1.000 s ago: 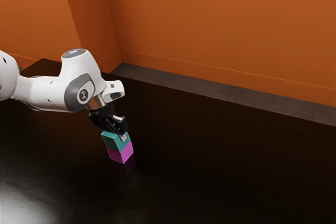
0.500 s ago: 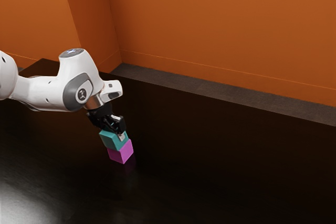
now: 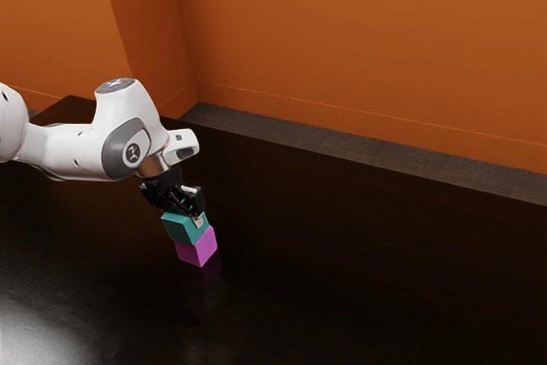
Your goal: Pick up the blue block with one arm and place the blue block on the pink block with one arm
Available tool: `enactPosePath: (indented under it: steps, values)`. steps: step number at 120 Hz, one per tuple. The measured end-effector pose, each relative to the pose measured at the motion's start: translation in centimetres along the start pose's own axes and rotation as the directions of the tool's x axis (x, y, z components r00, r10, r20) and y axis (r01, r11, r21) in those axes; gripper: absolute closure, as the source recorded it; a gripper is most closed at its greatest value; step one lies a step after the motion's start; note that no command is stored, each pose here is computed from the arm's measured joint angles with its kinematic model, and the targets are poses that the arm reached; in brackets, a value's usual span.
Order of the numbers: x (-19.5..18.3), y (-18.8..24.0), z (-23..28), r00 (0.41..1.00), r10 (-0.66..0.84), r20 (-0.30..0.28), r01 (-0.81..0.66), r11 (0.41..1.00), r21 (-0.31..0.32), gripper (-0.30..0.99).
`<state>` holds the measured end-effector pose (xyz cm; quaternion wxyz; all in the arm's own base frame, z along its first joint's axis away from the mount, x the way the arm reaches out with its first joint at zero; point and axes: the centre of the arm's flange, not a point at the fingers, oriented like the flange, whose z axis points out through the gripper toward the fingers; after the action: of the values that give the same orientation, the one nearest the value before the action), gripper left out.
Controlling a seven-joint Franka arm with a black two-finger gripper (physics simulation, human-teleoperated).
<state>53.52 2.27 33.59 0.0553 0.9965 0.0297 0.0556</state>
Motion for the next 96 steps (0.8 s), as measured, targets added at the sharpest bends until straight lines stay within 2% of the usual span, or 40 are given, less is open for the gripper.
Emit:
enactPosePath:
  steps: [30, 56, 72, 80, 86, 96]
  values:
    - [0.2, 0.1, -0.1, 1.000, -0.023, -0.004, 0.023, 1.000, 0.000, 0.29]
    - [0.2, 0.2, -0.2, 1.000, -0.023, -0.004, 0.023, 1.000, 0.000, 0.12]
    - [1.2, 0.4, -1.7, 0.999, -0.021, -0.039, 0.021, 1.000, -0.001, 0.08]
    - [4.4, 0.5, -6.5, 0.994, -0.019, -0.111, 0.019, 1.000, -0.007, 0.06]
    - [8.1, -0.2, -12.9, 0.982, -0.027, -0.187, 0.025, 1.000, -0.012, 0.06]
    - [11.3, -3.5, -26.0, 0.949, -0.063, -0.310, 0.063, 0.998, -0.010, 0.05]
